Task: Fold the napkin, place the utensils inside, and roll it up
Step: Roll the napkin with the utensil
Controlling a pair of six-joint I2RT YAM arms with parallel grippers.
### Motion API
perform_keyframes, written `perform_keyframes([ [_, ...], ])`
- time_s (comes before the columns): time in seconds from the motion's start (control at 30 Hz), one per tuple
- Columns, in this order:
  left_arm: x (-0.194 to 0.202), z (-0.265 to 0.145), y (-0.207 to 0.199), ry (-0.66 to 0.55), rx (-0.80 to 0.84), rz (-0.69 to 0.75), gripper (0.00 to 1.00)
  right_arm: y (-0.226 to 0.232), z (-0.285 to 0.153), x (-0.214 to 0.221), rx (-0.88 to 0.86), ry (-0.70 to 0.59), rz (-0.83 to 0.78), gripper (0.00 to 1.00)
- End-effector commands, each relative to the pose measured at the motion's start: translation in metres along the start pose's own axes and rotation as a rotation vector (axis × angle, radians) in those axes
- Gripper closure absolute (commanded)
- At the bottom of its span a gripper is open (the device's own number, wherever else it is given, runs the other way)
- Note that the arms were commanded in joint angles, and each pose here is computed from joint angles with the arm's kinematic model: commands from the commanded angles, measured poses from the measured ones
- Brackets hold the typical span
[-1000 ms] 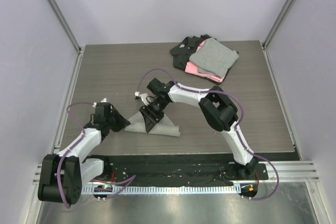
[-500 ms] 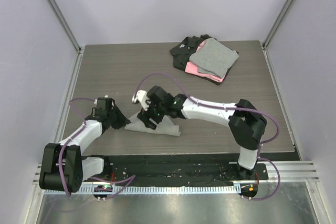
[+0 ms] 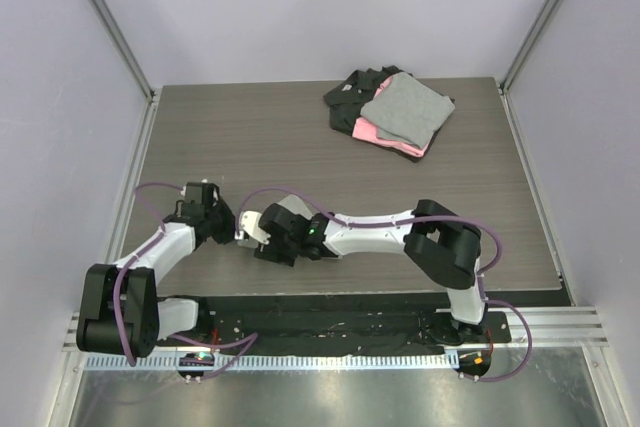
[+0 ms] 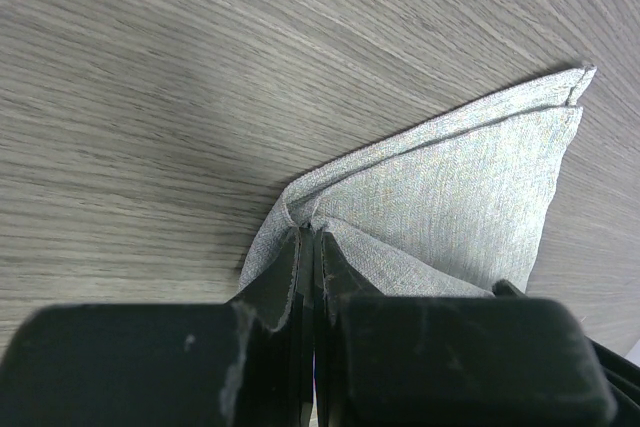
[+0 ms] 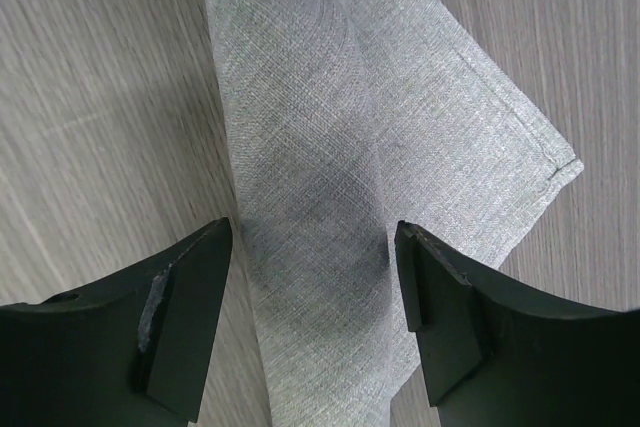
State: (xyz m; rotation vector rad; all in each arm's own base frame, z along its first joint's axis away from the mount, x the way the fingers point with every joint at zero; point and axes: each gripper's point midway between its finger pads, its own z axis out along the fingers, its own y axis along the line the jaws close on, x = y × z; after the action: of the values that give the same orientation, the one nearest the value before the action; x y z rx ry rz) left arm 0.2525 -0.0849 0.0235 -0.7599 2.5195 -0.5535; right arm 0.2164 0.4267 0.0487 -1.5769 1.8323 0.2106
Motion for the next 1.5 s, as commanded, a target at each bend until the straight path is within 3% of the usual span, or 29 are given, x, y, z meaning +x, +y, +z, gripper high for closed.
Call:
perform_keyframes([
  [0.0,-0.002,-0.001,0.0,0.007,-0.008,0.016,1.0,-0.007,0.005,-0.01,0.029,-0.03,-0.021,0.27],
  [0.2,-0.003,-0.001,-0.003,0.008,0.003,0.023,1.0,-0.003,0.018,0.009,-0.002,0.027,-0.004,0.32],
  [0.33,-0.005,-0.001,-0.008,0.006,0.024,0.031,1.0,0.003,0.024,0.021,-0.077,0.058,0.028,0.42],
  [0.4,-0.009,-0.002,-0.013,-0.006,0.044,0.036,1.0,0.008,0.025,0.03,-0.114,0.09,0.038,0.53],
  [0.5,-0.018,-0.004,-0.02,-0.032,0.055,0.045,0.89,0.028,0.024,0.037,-0.247,0.12,0.072,0.61],
  [0.6,-0.033,-0.011,-0.023,-0.081,0.037,0.064,0.67,0.044,0.02,0.042,-0.361,0.146,0.136,0.65],
  [0.7,-0.045,-0.018,-0.019,-0.13,0.002,0.078,0.53,0.049,0.017,0.046,-0.45,0.163,0.227,0.67],
  [0.77,-0.047,-0.022,-0.015,-0.15,-0.015,0.077,0.49,0.051,0.013,0.046,-0.521,0.166,0.294,0.67],
  [1.1,-0.033,-0.037,-0.032,-0.203,0.172,0.088,0.46,0.046,0.009,0.036,-0.79,0.183,0.516,0.68],
  [1.27,-0.029,-0.038,-0.032,-0.222,0.207,0.085,0.47,0.047,0.015,0.047,-0.817,0.238,0.56,0.68],
  [1.47,-0.017,-0.026,-0.022,-0.165,0.174,0.074,0.53,0.046,0.022,0.054,-0.824,0.261,0.601,0.68],
])
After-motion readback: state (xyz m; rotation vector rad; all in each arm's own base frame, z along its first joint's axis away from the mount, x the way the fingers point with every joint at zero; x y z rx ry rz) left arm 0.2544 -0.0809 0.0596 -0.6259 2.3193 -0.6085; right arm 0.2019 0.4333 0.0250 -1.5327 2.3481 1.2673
